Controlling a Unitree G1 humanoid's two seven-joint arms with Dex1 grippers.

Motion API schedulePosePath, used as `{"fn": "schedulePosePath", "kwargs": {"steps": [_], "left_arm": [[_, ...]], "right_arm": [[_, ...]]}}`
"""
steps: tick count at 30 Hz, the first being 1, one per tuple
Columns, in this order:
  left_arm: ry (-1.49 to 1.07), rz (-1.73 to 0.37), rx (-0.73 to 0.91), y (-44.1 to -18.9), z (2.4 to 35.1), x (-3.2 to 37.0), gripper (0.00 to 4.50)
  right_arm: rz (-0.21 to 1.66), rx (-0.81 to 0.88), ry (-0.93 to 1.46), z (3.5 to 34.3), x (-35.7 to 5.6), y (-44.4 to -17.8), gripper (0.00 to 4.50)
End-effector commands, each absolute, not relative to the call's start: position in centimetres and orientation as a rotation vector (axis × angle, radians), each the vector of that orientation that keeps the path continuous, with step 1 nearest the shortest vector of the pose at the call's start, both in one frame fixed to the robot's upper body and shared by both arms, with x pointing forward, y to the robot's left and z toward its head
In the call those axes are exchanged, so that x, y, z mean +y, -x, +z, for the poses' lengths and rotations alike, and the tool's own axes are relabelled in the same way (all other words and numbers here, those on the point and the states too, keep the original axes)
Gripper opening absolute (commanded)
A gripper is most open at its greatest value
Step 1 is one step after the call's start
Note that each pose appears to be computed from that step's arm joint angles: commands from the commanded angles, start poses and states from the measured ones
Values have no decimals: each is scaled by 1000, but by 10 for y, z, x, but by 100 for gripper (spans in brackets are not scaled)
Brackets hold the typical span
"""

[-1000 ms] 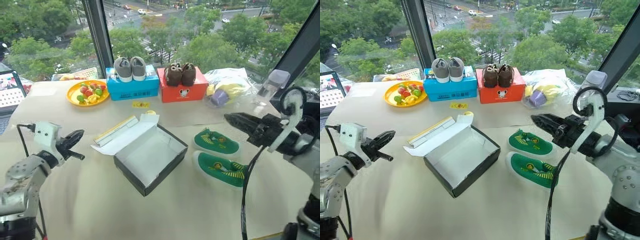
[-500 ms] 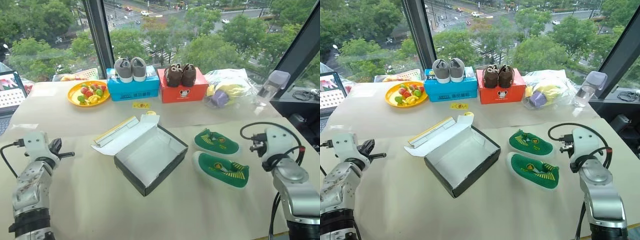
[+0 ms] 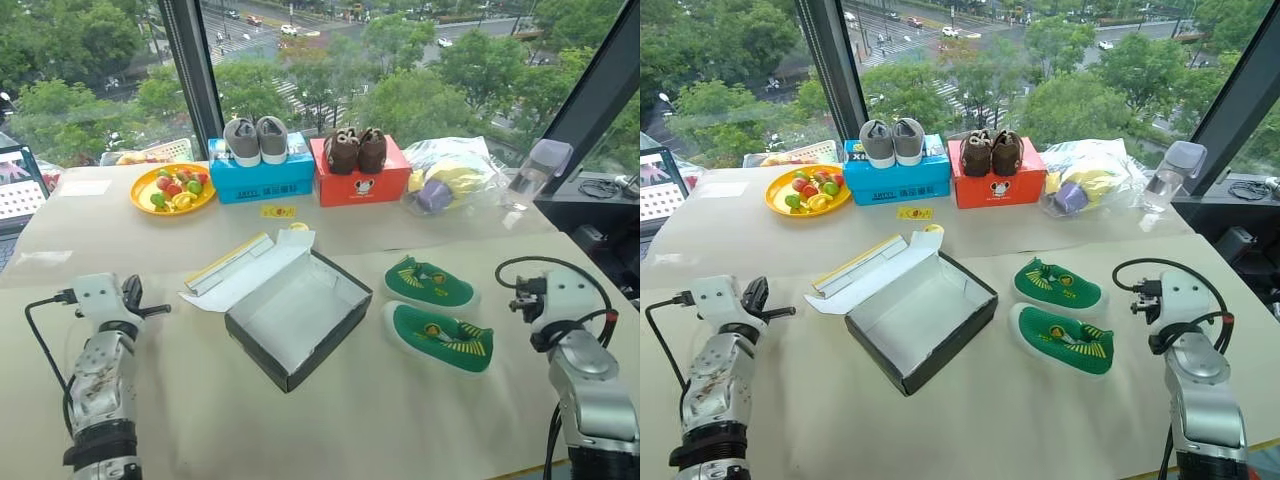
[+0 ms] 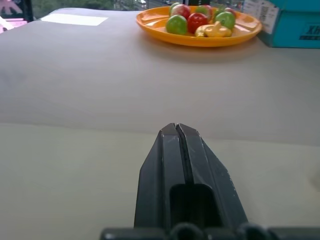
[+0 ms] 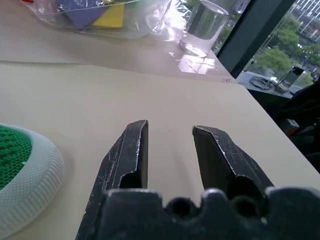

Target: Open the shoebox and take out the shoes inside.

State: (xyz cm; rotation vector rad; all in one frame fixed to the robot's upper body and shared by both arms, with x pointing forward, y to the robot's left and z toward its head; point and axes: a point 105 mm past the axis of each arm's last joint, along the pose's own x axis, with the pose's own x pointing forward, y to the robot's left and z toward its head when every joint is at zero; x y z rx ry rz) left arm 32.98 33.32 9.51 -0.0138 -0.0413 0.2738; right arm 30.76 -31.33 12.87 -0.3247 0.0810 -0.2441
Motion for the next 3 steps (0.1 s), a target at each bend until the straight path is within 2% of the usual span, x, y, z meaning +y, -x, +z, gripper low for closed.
{"fn": "schedulePosePath", "kwargs": {"steps": [1, 3], "left_arm": [[-1, 296, -96, -330, 106, 338, 0], [16, 300, -106, -330, 107, 339, 0]], "right_arm": [[-284, 27, 352, 143, -324, -303, 182], [-287, 26, 359, 144, -326, -303, 182]]}}
